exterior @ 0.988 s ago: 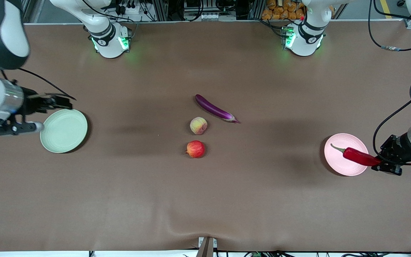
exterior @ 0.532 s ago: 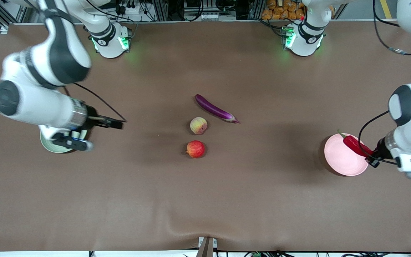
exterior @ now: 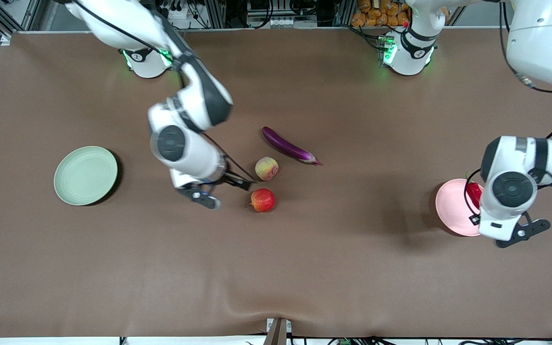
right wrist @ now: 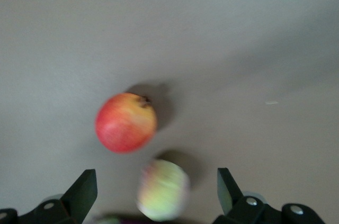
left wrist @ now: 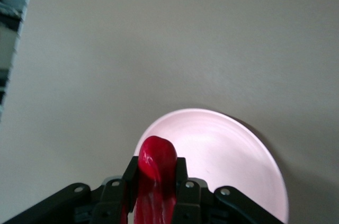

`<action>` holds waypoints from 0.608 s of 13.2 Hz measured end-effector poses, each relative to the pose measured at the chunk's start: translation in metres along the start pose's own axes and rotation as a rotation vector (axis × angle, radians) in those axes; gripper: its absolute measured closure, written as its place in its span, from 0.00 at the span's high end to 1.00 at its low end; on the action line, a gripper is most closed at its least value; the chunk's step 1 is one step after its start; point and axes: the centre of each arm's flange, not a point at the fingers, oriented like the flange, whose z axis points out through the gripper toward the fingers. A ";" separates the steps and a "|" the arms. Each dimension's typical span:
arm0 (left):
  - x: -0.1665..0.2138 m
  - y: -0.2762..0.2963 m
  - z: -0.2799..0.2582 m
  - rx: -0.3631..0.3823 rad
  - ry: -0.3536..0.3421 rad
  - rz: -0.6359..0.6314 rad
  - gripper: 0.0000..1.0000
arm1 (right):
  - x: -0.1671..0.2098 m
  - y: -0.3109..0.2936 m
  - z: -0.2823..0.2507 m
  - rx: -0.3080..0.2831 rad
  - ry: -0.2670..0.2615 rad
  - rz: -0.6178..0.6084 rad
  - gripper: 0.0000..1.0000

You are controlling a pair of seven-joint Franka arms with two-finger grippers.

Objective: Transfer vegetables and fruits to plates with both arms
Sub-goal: 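Lower the pepper onto the pink plate while the right gripper reaches the apple, then grasp the red apple with the right gripper while the left gripper releases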

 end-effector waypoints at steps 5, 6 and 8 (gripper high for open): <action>0.001 0.021 0.031 0.064 0.024 0.106 0.30 | -0.003 -0.020 0.061 0.063 0.046 0.096 1.00; 0.000 0.022 0.034 0.069 0.020 0.131 0.30 | -0.001 -0.022 0.059 0.072 0.050 0.113 1.00; -0.002 0.025 0.043 0.095 0.027 0.168 0.30 | 0.000 -0.022 0.061 0.071 0.050 0.131 1.00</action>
